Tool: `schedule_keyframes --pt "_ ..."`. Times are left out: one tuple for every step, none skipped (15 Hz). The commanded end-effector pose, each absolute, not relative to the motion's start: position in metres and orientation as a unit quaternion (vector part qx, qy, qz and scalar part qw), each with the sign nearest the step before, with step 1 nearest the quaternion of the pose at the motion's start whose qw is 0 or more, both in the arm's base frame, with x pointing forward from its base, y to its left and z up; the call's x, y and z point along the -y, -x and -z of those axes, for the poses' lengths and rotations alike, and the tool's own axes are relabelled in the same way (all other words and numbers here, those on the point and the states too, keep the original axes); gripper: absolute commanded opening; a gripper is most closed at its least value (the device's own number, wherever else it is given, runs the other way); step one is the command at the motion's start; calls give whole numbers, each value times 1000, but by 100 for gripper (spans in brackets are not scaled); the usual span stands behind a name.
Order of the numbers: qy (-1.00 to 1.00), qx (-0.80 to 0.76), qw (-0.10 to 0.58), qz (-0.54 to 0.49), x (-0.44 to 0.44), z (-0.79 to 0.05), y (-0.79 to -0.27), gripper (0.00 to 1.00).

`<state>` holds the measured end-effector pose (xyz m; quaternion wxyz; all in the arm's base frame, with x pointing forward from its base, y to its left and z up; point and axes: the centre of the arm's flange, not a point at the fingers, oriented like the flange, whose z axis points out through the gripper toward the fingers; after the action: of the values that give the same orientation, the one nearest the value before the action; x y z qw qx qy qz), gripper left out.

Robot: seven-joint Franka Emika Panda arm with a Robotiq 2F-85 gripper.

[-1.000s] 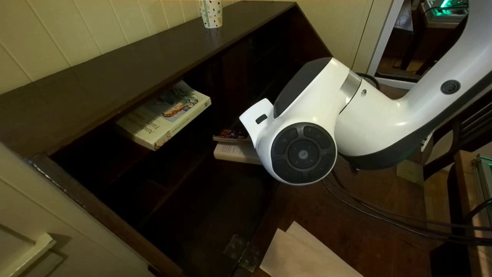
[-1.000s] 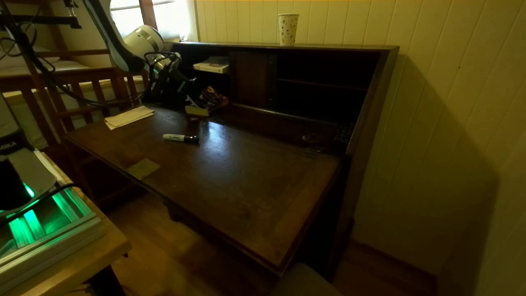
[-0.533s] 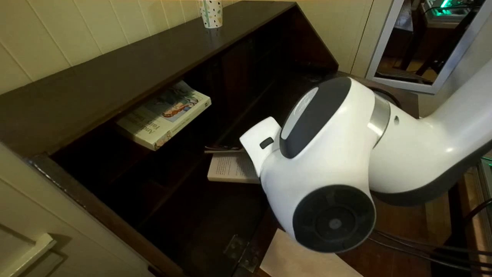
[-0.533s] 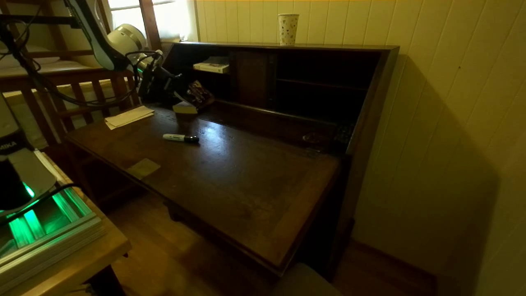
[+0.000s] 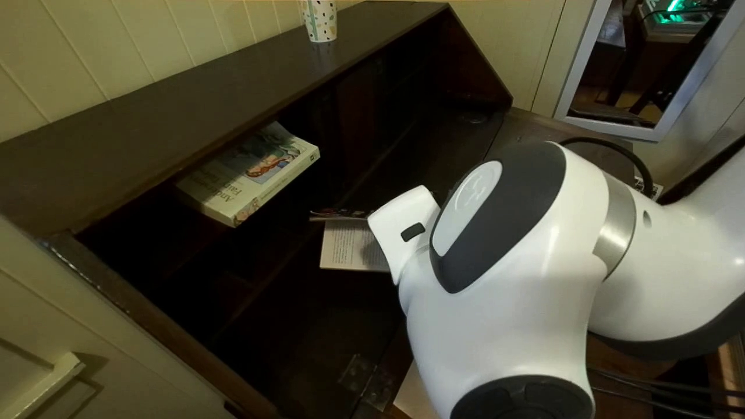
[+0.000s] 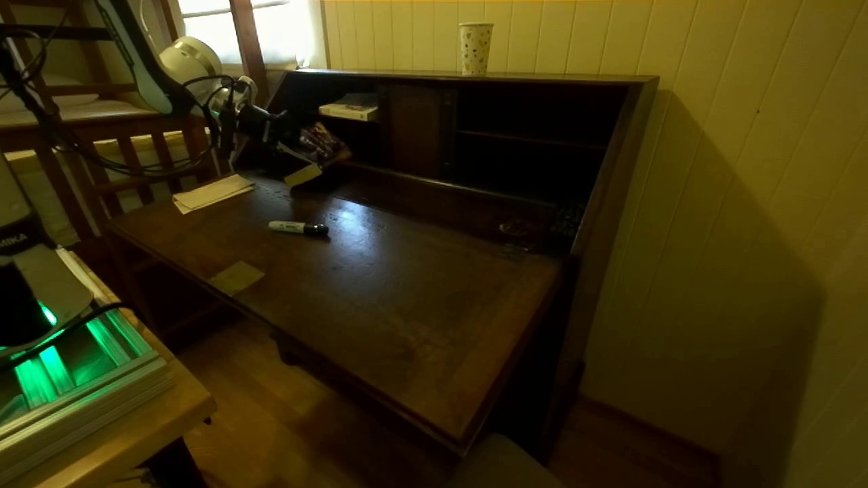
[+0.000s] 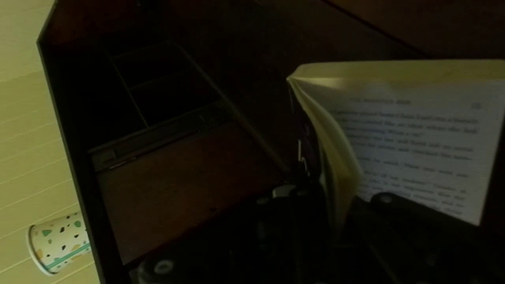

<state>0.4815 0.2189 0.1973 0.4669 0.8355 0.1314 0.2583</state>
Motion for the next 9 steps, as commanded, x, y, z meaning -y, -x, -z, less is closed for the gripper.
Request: schedule_keyframes --pt "-816 -120 488 -284 -216 -213 -470 1" --pt "-814 -118 492 -286 -217 -216 -470 1" --pt "-811 -116 496 -289 -217 -219 -469 1" --pt "-808 -116 499 -291 -218 -223 -469 1" --pt "-806 -116 501 -295 -219 -226 -468 1" --pt "-802 -116 503 -300 -220 -230 -467 1" --pt "-801 -118 503 -303 -221 -235 -466 1" --pt "-799 -121 502 -309 -223 -239 -465 1" --pt "-797 -125 501 -313 -225 -243 -463 1"
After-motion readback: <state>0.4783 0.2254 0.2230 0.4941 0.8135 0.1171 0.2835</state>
